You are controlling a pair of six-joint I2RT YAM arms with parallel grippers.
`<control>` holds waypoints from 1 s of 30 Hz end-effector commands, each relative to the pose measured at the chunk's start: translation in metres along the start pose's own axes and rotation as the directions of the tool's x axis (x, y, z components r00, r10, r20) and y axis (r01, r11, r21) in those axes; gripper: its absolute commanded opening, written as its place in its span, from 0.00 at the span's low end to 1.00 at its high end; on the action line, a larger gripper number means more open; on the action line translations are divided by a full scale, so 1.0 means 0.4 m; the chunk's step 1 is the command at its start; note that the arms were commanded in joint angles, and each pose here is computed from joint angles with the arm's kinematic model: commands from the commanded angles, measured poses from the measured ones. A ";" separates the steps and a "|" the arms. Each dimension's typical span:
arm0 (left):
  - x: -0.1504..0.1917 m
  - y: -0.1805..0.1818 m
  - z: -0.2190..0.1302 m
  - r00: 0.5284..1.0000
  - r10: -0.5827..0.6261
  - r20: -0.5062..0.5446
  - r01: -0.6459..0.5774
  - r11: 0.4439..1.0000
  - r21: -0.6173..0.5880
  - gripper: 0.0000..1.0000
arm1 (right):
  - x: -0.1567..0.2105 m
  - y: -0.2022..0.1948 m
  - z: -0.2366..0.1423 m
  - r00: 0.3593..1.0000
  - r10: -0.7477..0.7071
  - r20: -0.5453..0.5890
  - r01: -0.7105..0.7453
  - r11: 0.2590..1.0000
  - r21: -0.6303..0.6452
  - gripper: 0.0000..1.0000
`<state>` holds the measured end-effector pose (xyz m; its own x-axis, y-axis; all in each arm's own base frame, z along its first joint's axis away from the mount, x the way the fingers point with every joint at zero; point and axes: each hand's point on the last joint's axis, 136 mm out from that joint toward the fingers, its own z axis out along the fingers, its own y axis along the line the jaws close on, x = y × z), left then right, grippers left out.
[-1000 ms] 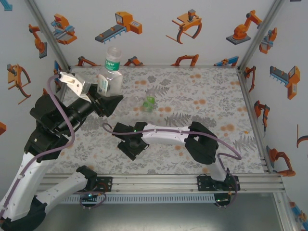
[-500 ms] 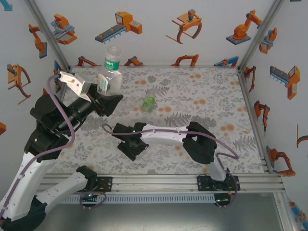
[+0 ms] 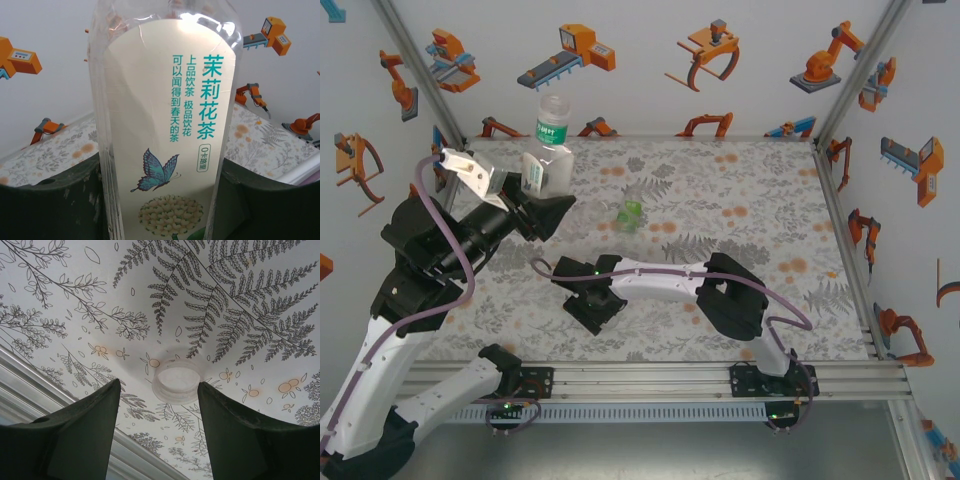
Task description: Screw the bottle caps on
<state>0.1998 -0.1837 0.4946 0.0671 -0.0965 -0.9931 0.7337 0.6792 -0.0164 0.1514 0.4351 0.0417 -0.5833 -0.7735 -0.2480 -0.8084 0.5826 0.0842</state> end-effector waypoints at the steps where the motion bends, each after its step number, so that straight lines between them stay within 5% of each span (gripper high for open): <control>1: -0.032 -0.001 -0.009 0.999 -0.004 0.052 0.004 1.000 0.001 0.04 | -0.004 -0.001 -0.001 1.000 -0.007 -0.011 0.007 1.000 0.011 0.59; 30: -0.035 -0.001 -0.003 0.998 -0.010 0.056 0.009 1.000 0.005 0.04 | -0.012 -0.028 -0.042 0.999 0.009 0.046 -0.012 0.998 0.065 0.58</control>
<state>0.2005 -0.1841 0.4963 0.0683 -0.1060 -0.9920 0.7343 0.6784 -0.0219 0.1601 0.4324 0.0466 -0.5815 -0.7660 -0.2742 -0.8026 0.5953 0.0392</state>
